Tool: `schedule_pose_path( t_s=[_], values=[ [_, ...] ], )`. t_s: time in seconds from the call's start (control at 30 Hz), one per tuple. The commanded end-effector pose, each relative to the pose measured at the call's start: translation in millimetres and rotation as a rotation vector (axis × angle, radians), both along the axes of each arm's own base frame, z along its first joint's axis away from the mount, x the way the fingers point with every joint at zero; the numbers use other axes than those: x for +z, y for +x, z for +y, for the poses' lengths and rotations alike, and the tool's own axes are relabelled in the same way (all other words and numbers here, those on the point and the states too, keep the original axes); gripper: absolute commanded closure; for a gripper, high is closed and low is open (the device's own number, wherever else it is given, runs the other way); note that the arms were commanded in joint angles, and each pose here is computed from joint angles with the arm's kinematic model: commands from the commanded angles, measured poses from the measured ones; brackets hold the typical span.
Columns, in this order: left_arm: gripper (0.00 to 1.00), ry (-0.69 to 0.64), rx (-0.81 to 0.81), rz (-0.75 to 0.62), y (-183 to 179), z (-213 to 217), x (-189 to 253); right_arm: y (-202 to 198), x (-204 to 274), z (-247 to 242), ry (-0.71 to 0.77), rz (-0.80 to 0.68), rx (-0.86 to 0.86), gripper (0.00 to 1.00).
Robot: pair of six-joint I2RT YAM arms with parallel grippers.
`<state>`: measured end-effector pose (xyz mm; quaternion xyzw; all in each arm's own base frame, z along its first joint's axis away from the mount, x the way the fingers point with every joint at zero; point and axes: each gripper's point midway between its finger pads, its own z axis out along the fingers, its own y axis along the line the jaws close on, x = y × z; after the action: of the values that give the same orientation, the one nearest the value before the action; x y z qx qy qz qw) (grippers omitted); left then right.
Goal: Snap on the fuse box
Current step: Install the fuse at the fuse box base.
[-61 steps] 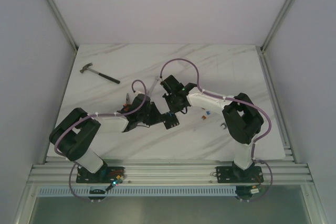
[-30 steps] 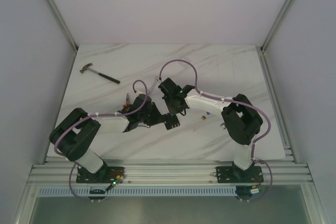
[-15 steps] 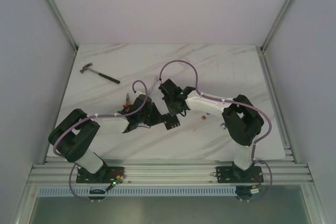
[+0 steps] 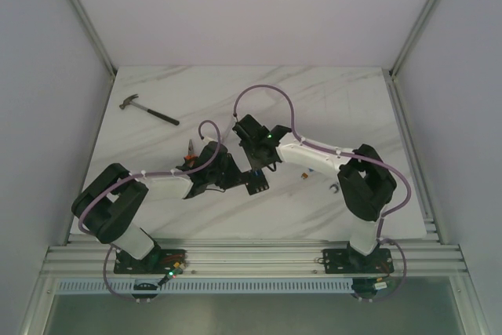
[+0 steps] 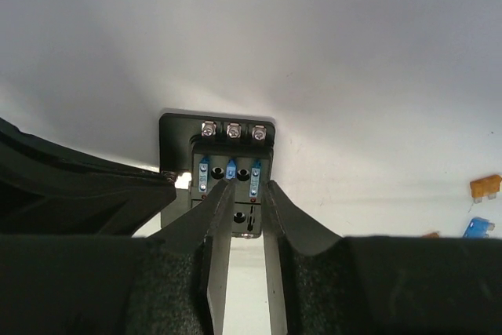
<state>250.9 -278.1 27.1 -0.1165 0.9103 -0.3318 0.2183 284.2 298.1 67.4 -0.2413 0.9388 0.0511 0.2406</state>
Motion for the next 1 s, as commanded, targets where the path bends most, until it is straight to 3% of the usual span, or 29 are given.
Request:
schedule_pose_path(
  t_s=[0.0, 0.17, 0.53, 0.8, 0.87, 0.97],
  values=[
    [0.83, 0.089, -0.012, 0.085, -17.8, 11.9, -23.9, 0.5, 4.7, -8.5, -0.039, -0.008, -0.04, 0.74],
    [0.83, 0.09, -0.008, 0.081, -17.2, 12.3, -23.0, -2.6, -9.3, -8.4, -0.058, 0.028, -0.038, 0.8],
    [0.83, 0.091, -0.008, 0.089, -17.8, 12.1, -24.9, -9.6, -23.3, -8.8, -0.07, 0.076, -0.057, 0.84],
    [0.83, 0.097, 0.006, 0.101, -19.8, 14.8, -28.7, -19.9, -31.8, -27.0, -0.137, 0.111, -0.09, 0.93],
    [0.83, 0.099, 0.011, 0.105, -20.7, 16.2, -29.9, -23.9, -35.7, -31.4, -0.15, 0.12, -0.091, 1.0],
    [0.83, 0.101, 0.019, 0.109, -21.8, 17.9, -31.2, -31.0, -45.3, -39.1, -0.177, 0.143, -0.093, 1.0]
  ],
)
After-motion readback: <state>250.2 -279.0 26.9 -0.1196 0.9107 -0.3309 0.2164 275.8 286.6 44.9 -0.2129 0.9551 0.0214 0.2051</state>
